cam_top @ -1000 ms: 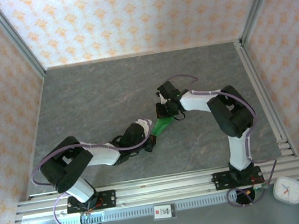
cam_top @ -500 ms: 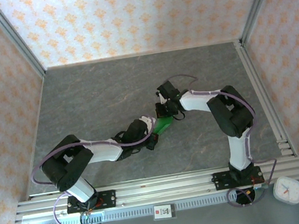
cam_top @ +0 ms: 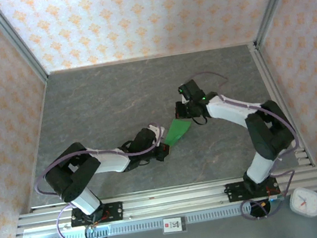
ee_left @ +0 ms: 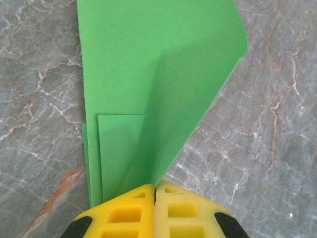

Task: Fold a paper plane with a square sheet of paper (pick it up from the middle)
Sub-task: Fold the wing for the fifth time at the center of the table.

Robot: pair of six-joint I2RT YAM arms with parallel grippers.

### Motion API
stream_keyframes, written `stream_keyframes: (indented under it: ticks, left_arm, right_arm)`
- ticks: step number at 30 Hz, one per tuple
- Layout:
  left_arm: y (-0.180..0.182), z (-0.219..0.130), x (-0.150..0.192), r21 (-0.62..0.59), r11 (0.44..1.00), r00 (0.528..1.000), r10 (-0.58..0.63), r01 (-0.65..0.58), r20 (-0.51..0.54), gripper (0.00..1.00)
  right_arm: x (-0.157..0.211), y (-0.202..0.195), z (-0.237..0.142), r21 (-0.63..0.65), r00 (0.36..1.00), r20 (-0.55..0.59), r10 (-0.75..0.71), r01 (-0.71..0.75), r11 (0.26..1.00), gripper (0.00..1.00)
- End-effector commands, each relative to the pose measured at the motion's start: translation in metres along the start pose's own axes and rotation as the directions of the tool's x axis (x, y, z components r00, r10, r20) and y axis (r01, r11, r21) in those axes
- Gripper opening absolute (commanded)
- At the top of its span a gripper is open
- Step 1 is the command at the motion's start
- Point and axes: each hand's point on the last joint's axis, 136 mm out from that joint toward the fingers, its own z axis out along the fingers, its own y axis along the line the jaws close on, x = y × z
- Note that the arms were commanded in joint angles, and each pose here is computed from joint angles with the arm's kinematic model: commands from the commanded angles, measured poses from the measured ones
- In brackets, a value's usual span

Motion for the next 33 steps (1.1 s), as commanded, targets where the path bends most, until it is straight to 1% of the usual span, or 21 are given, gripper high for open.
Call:
stream_keyframes:
  ticks: [1,3,7,12,24,33]
  left_arm:
    - [-0.005,0.002,0.0,0.023,0.999,1.0,-0.026,0.026,-0.01,0.0]
    - [-0.006,0.003,-0.001,0.021,0.999,0.999,-0.027,0.027,-0.018,0.0]
    - [-0.008,0.003,-0.003,0.015,0.999,0.999,-0.034,0.034,-0.024,0.0]
    - [-0.01,0.004,-0.004,0.012,0.999,0.998,-0.053,0.053,-0.033,0.0]
    - [-0.012,0.01,-0.002,0.014,0.999,0.998,-0.036,0.037,-0.058,0.0]
    - [-0.008,0.012,-0.009,-0.02,1.0,0.999,-0.018,0.017,-0.05,0.0]
  right_arm:
    - [0.004,-0.006,0.001,0.008,1.0,0.019,0.019,-0.019,1.0,0.04]
    - [0.006,-0.005,0.004,0.009,1.0,-0.013,-0.021,0.021,1.0,0.03]
    - [0.015,0.003,0.016,-0.023,0.985,-0.126,-0.115,0.113,0.993,0.01]
    - [0.025,0.01,0.031,-0.021,0.963,-0.203,-0.179,0.179,0.984,0.0]
    - [0.046,-0.006,0.068,0.031,0.925,-0.32,-0.205,0.227,0.973,0.0]
    - [0.07,-0.028,0.08,0.09,0.892,-0.395,-0.221,0.277,0.957,0.0]
